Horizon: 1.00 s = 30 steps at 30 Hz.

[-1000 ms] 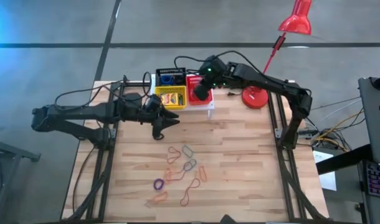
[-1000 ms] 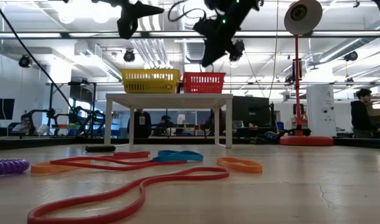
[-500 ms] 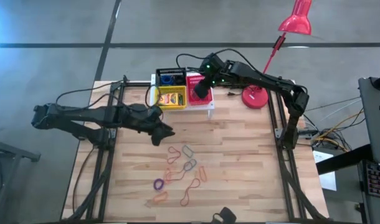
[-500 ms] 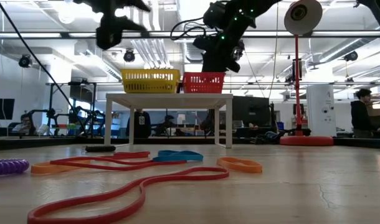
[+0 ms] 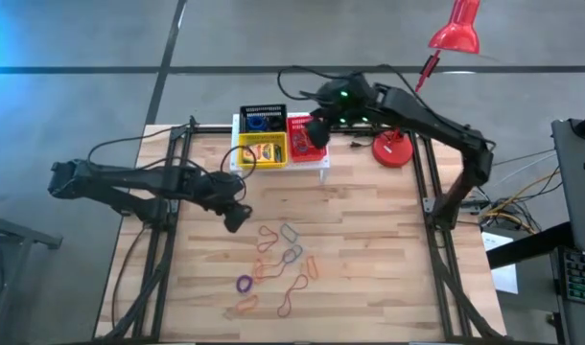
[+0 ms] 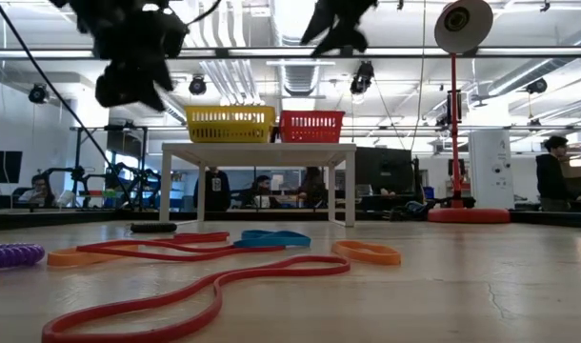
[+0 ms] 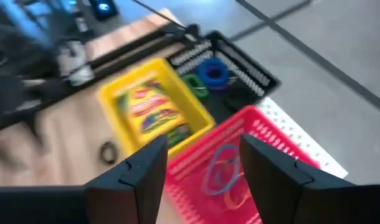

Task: Pick & Place Office Desk Supplies
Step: Put the black spring keychain into the black basket on the shelf

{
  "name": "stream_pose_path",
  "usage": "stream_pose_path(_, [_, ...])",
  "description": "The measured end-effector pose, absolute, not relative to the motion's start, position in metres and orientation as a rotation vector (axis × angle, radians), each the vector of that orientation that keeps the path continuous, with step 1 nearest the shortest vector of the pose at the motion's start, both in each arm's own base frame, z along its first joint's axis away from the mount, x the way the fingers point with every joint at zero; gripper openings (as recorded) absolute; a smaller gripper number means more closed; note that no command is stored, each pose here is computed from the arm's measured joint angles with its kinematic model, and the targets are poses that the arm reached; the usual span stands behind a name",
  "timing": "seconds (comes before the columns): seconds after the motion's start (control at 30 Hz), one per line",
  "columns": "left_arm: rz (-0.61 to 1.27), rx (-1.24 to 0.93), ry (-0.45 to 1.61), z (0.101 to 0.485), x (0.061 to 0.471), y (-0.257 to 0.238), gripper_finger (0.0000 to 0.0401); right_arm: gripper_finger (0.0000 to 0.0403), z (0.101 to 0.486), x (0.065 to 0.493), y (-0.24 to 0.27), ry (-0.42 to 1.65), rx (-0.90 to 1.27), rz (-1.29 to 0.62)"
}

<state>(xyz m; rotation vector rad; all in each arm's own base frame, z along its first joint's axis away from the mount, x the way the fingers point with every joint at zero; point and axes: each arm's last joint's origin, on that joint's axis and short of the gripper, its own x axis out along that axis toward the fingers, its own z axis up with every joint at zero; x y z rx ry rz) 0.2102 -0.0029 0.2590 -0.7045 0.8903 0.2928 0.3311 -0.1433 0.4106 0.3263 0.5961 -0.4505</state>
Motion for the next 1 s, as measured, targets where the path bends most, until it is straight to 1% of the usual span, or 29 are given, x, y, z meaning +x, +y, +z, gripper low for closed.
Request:
stream_pose_path(0.13, [0.250, -0.590, 0.980, 0.235, 0.203, -0.003, 0.0177, 0.0188, 0.434, 0.307, -0.109, 0.566, 0.294, -0.389])
stream_pose_path(0.27, [0.152, -0.396, 1.055, 0.210, 0.195, -0.004, 0.0177, 0.0183, 0.442, 0.287, -0.077, 0.547, 0.285, -0.330])
stream_pose_path(0.33, [0.099, -0.297, 1.064, 0.196, 0.192, -0.004, 0.0177, 0.0182, 0.441, 0.279, -0.063, 0.543, 0.276, -0.341])
stream_pose_path(0.43, [0.082, -0.200, 1.030, 0.177, 0.189, -0.003, 0.0177, 0.0182, 0.440, 0.270, -0.047, 0.526, 0.259, -0.414])
stream_pose_path(0.57, [0.180, -0.169, 0.973, 0.154, 0.182, 0.000, 0.0177, 0.0182, 0.437, 0.264, -0.035, 0.491, 0.249, -0.517])
stream_pose_path(0.63, [0.241, -0.181, 0.952, 0.146, 0.179, 0.002, 0.0176, 0.0182, 0.436, 0.262, -0.032, 0.479, 0.250, -0.546])
stream_pose_path(0.7, [0.263, -0.198, 0.930, 0.138, 0.176, 0.002, 0.0171, 0.0182, 0.434, 0.262, -0.031, 0.469, 0.256, -0.555])
stream_pose_path(0.83, [0.273, -0.241, 0.857, 0.126, 0.172, 0.003, 0.0148, 0.0182, 0.432, 0.265, -0.031, 0.456, 0.261, -0.557])
stream_pose_path(1.0, [0.334, -0.219, 0.805, 0.124, 0.171, 0.005, 0.0121, 0.0182, 0.434, 0.268, -0.031, 0.426, 0.261, -0.552])
